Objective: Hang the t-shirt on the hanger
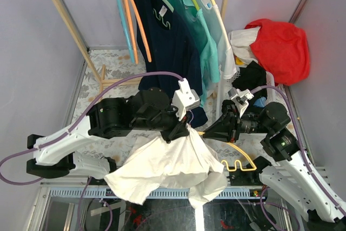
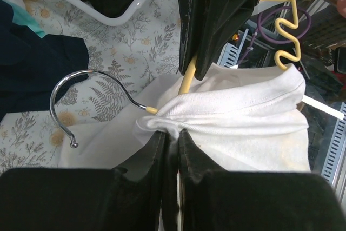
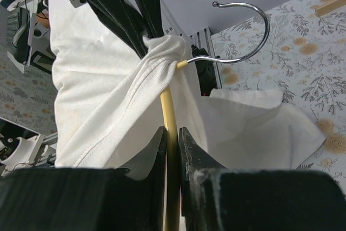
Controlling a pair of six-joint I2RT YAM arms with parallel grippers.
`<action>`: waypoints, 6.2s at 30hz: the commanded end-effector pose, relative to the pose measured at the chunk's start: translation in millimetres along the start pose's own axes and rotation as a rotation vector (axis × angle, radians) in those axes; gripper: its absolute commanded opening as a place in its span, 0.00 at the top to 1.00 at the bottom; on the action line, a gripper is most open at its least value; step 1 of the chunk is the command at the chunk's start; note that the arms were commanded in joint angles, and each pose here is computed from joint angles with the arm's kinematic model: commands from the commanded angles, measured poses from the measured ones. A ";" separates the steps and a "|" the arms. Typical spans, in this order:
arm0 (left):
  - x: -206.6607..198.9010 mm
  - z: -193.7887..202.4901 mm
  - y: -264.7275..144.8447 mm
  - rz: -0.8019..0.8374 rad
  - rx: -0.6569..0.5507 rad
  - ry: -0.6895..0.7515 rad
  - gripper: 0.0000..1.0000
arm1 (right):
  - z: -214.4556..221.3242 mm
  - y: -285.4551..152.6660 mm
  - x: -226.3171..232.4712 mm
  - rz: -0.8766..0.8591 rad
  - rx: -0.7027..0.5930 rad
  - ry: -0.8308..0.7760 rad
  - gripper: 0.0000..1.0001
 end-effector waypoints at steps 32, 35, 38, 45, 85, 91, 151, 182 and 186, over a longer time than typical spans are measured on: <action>51.1 -6.6 -33.4 -0.437 -0.046 0.075 1.00 | 5.5 -49.2 26.0 0.462 -0.133 0.162 0.41; 49.0 -15.5 -34.7 -0.413 -0.073 0.090 1.00 | 10.2 -42.6 15.2 0.441 -0.130 0.208 0.42; 45.8 -21.3 -36.3 -0.378 -0.088 0.111 1.00 | 8.8 -36.4 6.3 0.432 -0.150 0.250 0.44; 44.6 -28.1 -38.1 -0.362 -0.087 0.134 1.00 | -10.5 -33.3 24.0 0.376 -0.156 0.178 0.43; 32.3 -35.8 -44.1 -0.240 -0.124 0.203 1.00 | -32.6 4.1 20.7 0.112 0.071 0.191 0.47; 33.0 -39.1 -36.1 -0.238 -0.116 0.212 1.00 | -27.9 4.5 22.6 0.065 0.095 0.203 0.55; 53.9 -56.7 -81.7 -0.409 -0.203 0.249 1.00 | 21.0 -53.9 -25.9 0.745 0.066 0.255 1.00; 48.3 -50.9 -67.2 -0.350 -0.147 0.234 1.00 | -31.6 -117.6 -19.6 1.346 -0.113 0.111 1.00; 45.4 -50.4 -58.8 -0.317 -0.131 0.230 1.00 | -52.2 -122.0 -5.7 1.351 -0.163 0.030 1.00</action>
Point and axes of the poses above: each gripper's point midway between its finger pads, its own y axis out along the fingers, its own x axis along the line the jaws close on, z = x × y, the point moved 6 cm from there along -y, back along the fingers, and after that the axes turned 15 degrees about y, right-handed, at the moved point
